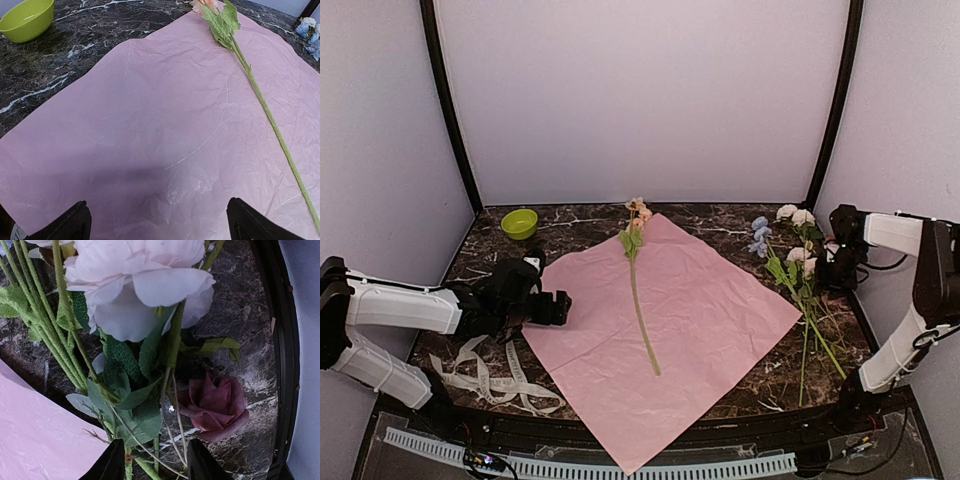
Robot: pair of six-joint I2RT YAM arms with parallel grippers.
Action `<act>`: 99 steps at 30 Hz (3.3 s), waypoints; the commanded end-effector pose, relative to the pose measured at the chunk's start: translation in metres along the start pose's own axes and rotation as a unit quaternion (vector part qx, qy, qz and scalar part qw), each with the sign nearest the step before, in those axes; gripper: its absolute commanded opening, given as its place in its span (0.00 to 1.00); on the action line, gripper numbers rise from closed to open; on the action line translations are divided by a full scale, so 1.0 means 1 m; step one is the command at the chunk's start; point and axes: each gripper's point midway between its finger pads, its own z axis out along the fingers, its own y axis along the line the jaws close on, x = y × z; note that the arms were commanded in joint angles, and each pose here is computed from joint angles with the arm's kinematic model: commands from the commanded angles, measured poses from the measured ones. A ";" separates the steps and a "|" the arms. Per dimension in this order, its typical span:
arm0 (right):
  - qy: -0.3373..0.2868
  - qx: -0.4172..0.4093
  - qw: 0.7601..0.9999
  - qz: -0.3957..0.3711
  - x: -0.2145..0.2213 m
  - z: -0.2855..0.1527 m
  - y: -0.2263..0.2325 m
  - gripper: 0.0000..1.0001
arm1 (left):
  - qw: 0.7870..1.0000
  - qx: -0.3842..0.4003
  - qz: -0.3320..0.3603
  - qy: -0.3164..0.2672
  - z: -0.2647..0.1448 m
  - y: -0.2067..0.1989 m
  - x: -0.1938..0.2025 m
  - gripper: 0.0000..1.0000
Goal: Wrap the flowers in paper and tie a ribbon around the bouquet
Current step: Adjust the fake flower at the corner of the board, then pick up the fake flower from the corner of the board, then place the fake flower on the flattened wrapping paper.
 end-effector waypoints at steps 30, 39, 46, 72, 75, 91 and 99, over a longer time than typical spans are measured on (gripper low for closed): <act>0.057 -0.005 0.998 -0.028 0.016 0.023 0.006 0.00 | 1.000 -0.005 0.011 0.001 0.010 -0.001 0.005 0.98; 0.030 -0.009 0.999 -0.036 0.006 -0.003 0.012 0.00 | 1.000 -0.004 0.012 -0.001 0.009 -0.001 0.003 0.98; -0.008 -0.003 0.999 -0.038 -0.006 -0.038 0.010 0.00 | 1.000 -0.002 0.014 -0.002 0.009 -0.003 0.000 0.98; -0.141 -0.154 0.977 -0.049 -0.039 -0.088 0.061 0.00 | 1.000 -0.007 0.006 -0.008 0.000 0.004 0.003 0.98; -0.225 -0.178 0.957 -0.047 -0.059 -0.137 0.067 0.00 | 1.000 -0.006 0.005 -0.008 0.000 0.004 0.003 0.98; -0.432 -0.347 0.811 -0.186 -0.055 -0.305 0.125 0.00 | 1.000 -0.006 0.004 -0.010 -0.001 0.004 0.001 0.98; -0.354 -0.541 0.737 -0.199 -0.012 -0.306 0.233 0.00 | 1.000 -0.004 0.006 -0.003 0.002 0.000 0.000 0.97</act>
